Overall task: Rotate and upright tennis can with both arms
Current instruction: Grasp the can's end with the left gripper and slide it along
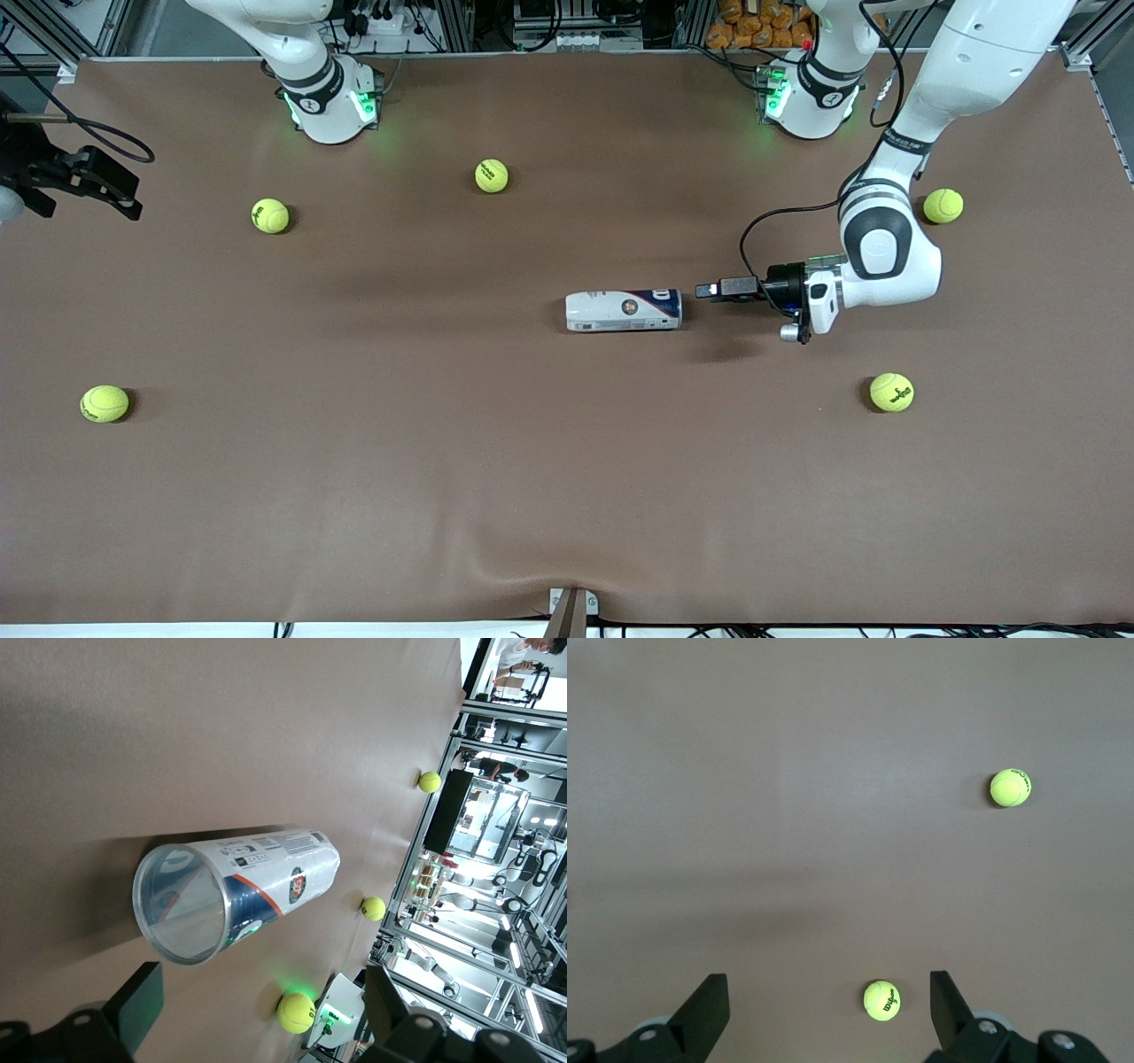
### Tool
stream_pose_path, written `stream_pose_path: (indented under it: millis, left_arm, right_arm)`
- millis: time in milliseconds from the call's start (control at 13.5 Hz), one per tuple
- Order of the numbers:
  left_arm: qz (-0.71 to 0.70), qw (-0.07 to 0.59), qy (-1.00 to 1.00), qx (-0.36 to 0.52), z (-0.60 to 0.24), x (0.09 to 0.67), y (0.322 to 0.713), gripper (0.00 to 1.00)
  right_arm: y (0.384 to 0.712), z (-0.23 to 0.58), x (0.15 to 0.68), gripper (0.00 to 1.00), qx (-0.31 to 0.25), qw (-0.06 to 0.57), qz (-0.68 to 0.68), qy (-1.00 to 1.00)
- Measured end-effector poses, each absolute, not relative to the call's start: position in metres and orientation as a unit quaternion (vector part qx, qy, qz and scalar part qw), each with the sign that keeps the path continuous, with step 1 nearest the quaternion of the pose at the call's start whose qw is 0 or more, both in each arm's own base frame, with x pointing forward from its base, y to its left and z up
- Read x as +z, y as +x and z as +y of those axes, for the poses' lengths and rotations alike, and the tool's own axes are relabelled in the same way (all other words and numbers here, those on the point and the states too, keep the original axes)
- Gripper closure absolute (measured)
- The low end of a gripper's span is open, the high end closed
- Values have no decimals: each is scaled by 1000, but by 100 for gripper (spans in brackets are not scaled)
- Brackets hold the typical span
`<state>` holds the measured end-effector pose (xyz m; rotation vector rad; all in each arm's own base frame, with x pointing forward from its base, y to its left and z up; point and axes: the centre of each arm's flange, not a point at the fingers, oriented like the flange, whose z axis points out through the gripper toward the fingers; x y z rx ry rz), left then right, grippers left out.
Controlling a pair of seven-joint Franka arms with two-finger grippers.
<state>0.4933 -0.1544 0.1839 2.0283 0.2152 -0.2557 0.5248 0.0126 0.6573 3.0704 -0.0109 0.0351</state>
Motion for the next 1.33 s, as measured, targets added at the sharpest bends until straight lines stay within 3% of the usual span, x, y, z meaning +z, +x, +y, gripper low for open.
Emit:
stream_pose_path:
  millis: [960,1108,1182,1330]
  left_arm:
    - [100,523,841,-92,-195,153,505,0]
    - [102,527,839,-90,-200,156,506,16]
    - [104,529,838,-90,-202,156,506,19]
    - [106,529,837,-91,-203,153,505,41]
  right_arm:
    - [527,14,657,0,19,27,13,999]
    - [527,11,657,0,19,27,10,999]
    - [527,6,657,0,19,27,7,999]
    - [527,-2,657,0,19,26,5,999]
